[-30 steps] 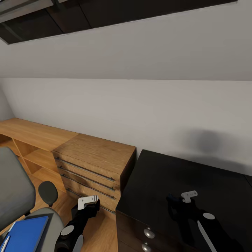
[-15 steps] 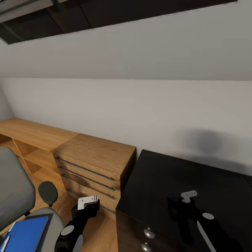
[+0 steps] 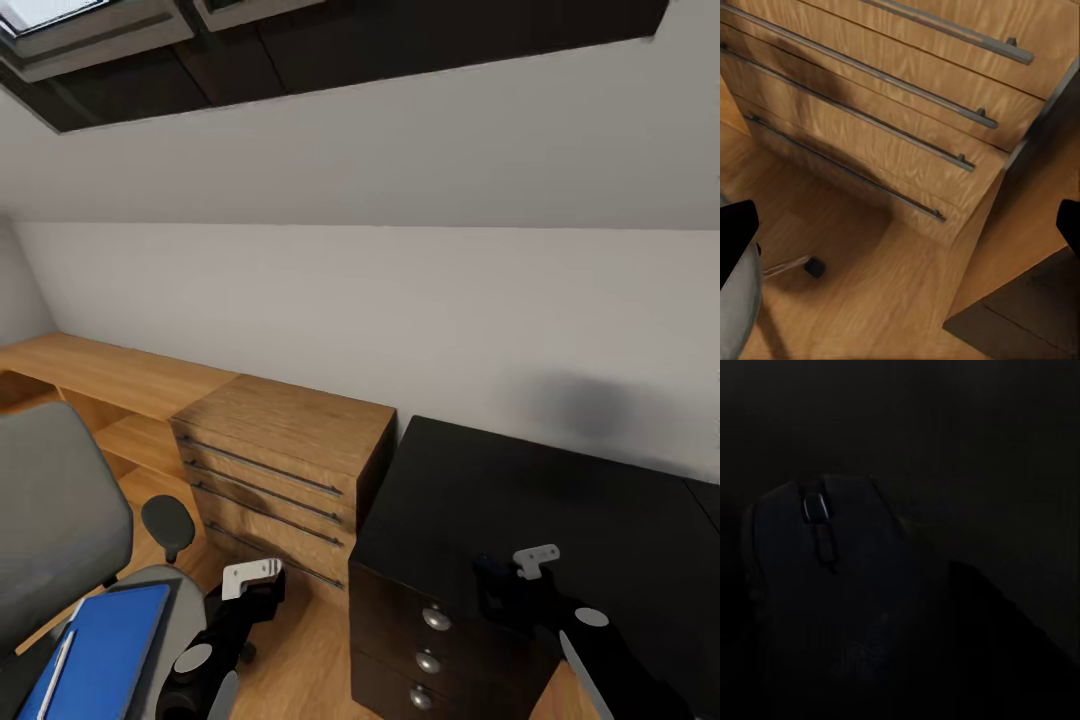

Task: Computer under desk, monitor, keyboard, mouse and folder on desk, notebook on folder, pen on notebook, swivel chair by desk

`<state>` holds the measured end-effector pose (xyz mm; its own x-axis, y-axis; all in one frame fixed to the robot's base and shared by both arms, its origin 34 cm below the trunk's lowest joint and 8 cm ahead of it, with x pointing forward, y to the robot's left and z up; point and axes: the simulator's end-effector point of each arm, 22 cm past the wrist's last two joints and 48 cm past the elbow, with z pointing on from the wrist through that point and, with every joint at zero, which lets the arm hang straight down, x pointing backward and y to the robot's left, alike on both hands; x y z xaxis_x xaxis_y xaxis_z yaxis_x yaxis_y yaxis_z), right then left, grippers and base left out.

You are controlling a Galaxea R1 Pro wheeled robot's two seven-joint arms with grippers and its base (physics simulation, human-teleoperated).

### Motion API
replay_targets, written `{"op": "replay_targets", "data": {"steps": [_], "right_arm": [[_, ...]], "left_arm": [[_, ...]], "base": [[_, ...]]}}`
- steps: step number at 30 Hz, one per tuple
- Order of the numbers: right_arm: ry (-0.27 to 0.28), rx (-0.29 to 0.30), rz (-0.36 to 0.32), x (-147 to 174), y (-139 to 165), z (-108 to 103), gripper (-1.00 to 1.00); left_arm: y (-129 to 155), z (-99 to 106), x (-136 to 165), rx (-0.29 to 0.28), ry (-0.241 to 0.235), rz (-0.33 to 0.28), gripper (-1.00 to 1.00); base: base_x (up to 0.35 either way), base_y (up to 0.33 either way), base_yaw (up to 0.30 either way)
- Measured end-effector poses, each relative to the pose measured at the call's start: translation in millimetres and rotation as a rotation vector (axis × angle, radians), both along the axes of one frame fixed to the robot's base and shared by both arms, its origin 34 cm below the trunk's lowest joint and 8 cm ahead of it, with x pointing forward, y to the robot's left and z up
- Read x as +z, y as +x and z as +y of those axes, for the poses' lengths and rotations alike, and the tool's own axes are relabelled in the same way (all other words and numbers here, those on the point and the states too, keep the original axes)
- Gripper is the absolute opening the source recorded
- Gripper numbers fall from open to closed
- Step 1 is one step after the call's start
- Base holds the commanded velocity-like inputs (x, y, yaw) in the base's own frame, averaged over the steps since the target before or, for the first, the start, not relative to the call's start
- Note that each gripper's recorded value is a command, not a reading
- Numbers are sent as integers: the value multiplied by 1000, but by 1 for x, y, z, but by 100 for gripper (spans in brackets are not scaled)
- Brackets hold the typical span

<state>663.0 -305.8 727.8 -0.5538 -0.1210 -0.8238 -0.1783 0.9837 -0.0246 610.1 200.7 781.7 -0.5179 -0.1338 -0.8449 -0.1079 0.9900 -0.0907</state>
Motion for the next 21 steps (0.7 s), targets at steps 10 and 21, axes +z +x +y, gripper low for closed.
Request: {"op": "replay_targets", "data": {"steps": [10, 21], "right_arm": [[7, -2, 4, 8, 0, 9, -100], [-10, -170, -57, 40, 14, 51, -100]], "left_arm": [[0, -1, 10, -1, 0, 1, 100], [0, -1, 27, -2, 0, 1, 100]], "base": [[-24, 13, 0], [0, 0, 0]]}}
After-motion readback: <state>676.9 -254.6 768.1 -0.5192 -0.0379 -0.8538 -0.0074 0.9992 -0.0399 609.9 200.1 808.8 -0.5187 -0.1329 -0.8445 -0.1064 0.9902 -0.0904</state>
